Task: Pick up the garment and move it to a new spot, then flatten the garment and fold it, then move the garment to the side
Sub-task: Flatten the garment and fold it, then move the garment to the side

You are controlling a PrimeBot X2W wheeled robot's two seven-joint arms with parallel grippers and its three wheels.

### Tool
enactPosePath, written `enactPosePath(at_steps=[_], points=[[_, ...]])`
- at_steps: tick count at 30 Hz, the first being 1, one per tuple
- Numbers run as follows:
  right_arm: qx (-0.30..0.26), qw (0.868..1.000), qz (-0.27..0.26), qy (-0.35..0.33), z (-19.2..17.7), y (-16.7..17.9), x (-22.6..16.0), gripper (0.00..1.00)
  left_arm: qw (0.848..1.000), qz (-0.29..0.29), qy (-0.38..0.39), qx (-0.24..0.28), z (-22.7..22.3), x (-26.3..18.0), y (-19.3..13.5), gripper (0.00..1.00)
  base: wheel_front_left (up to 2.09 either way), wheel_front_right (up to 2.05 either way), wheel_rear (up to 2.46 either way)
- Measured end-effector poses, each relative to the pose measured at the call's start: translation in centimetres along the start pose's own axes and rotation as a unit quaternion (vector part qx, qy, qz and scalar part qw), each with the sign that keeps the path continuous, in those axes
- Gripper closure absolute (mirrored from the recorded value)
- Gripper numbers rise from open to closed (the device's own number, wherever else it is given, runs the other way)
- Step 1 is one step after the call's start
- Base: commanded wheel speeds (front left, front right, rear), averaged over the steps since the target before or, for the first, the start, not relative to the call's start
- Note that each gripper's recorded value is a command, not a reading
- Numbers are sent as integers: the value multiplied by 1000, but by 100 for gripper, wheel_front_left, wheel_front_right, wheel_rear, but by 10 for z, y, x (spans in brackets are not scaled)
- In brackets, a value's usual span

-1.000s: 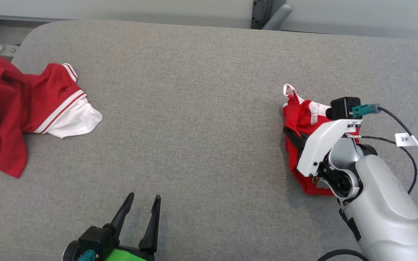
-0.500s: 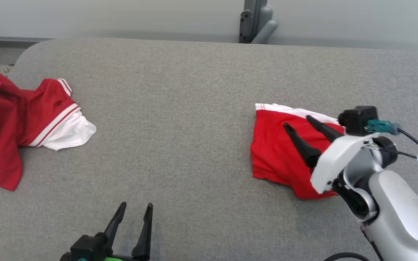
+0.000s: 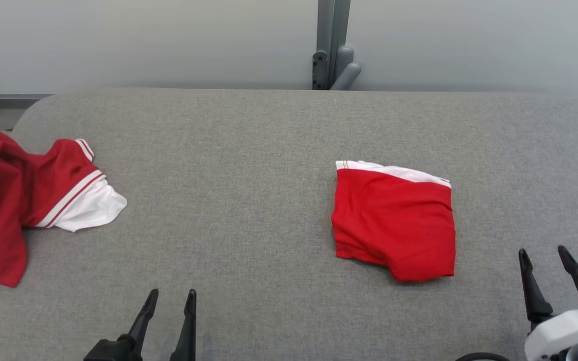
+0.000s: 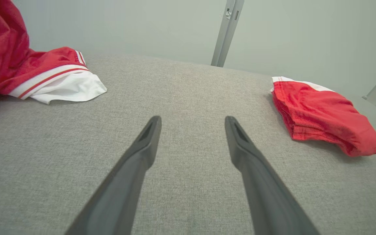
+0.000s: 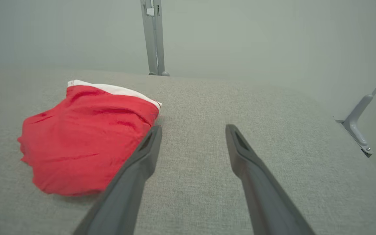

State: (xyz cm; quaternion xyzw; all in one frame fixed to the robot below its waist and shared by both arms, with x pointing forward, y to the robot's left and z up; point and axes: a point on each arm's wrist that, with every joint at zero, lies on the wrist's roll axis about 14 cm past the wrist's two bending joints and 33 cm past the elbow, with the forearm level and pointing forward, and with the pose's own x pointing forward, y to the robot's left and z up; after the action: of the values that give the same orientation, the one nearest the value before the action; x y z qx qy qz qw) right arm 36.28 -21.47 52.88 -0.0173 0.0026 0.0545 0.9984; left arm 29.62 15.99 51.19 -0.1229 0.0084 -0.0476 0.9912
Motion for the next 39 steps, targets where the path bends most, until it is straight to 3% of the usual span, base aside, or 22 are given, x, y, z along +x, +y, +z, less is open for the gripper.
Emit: enactPosePath(at_steps=[3,10,25,31,39], points=[[-17,999,-13,24,-18,-3,-12,0,1000,13,-9,9,5,-4,7,0,0,0,0],[-26,999,-42,16,-16,0,-28,0,999,43,-8,21,4,-16,23,0,0,0,0],[-14,998,-68,1,-9,-3,-36,0,998,51,-4,24,1,-22,28,0,0,0,0],[36,998,-55,-1,-10,12,-11,0,998,49,-7,25,4,-19,27,0,0,0,0],[100,989,33,107,-15,57,52,0,999,46,-3,24,3,-12,25,0,0,0,0]])
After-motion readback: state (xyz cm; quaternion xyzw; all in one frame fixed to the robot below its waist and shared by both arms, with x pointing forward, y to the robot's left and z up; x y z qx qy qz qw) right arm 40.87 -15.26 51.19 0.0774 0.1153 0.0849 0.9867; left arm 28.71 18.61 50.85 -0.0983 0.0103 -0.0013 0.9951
